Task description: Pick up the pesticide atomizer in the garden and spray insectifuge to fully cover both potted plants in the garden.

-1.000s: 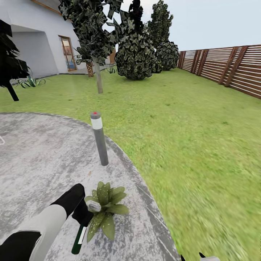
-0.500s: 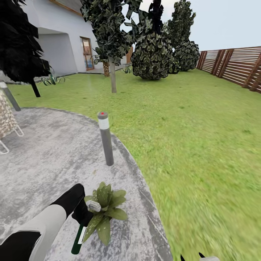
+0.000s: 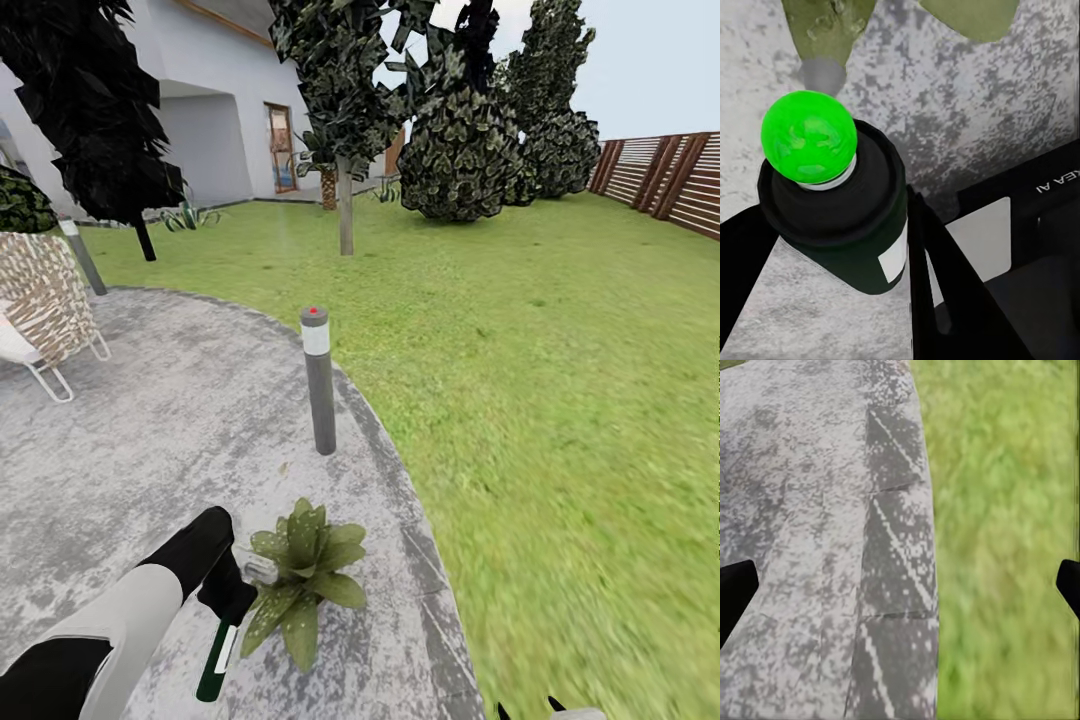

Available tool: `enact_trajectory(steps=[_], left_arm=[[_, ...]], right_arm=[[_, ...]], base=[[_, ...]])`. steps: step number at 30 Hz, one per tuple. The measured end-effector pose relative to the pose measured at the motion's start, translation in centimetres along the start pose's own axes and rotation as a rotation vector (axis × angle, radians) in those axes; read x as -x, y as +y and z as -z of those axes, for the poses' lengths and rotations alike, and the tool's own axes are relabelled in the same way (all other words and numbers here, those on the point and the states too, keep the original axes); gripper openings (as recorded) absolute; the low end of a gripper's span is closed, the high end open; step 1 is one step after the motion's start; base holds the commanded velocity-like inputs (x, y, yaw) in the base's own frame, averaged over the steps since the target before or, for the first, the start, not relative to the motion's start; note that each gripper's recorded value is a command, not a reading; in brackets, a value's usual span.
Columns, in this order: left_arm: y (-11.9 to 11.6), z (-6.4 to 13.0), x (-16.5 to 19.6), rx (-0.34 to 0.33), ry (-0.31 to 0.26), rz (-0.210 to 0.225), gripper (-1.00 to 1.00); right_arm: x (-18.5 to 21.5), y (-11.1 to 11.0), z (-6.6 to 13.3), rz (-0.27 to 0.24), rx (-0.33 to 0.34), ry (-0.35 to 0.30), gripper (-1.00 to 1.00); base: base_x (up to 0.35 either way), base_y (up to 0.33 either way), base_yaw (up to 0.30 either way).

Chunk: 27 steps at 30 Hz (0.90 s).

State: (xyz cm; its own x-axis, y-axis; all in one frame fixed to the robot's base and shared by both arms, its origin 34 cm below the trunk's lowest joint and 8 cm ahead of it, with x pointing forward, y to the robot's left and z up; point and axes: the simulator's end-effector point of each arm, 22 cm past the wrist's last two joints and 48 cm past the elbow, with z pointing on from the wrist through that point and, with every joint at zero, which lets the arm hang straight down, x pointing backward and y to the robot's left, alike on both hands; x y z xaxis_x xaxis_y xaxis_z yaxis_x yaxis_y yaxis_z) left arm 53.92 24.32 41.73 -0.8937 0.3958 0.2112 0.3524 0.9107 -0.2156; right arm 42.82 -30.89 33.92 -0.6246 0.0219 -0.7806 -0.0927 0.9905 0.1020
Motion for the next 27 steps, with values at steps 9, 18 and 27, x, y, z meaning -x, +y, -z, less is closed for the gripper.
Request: enact_trajectory(steps=[9,18,27], left_arm=[[-0.09,0.06,0.07,-0.003,-0.003,0.002,-1.0],[-0.01,0.06,0.04,-0.002,-0.002,0.003,-1.0],[-0.42,0.66,0.9,0.0,-0.012,-0.005,-1.0]], right_arm=[[-0.02,0.22,-0.03,-0.003,0.002,0.0,1.0],[-0.04,0.23,-0.03,-0.004,0.002,0.0,1.0],[-0.03,0.1,0.0,-0.002,0.001,0.0,1.0]], base=[[0.151,-0.247,0.084],[0.2,-0.153,0.258],[0.064,-0.003,0.019]])
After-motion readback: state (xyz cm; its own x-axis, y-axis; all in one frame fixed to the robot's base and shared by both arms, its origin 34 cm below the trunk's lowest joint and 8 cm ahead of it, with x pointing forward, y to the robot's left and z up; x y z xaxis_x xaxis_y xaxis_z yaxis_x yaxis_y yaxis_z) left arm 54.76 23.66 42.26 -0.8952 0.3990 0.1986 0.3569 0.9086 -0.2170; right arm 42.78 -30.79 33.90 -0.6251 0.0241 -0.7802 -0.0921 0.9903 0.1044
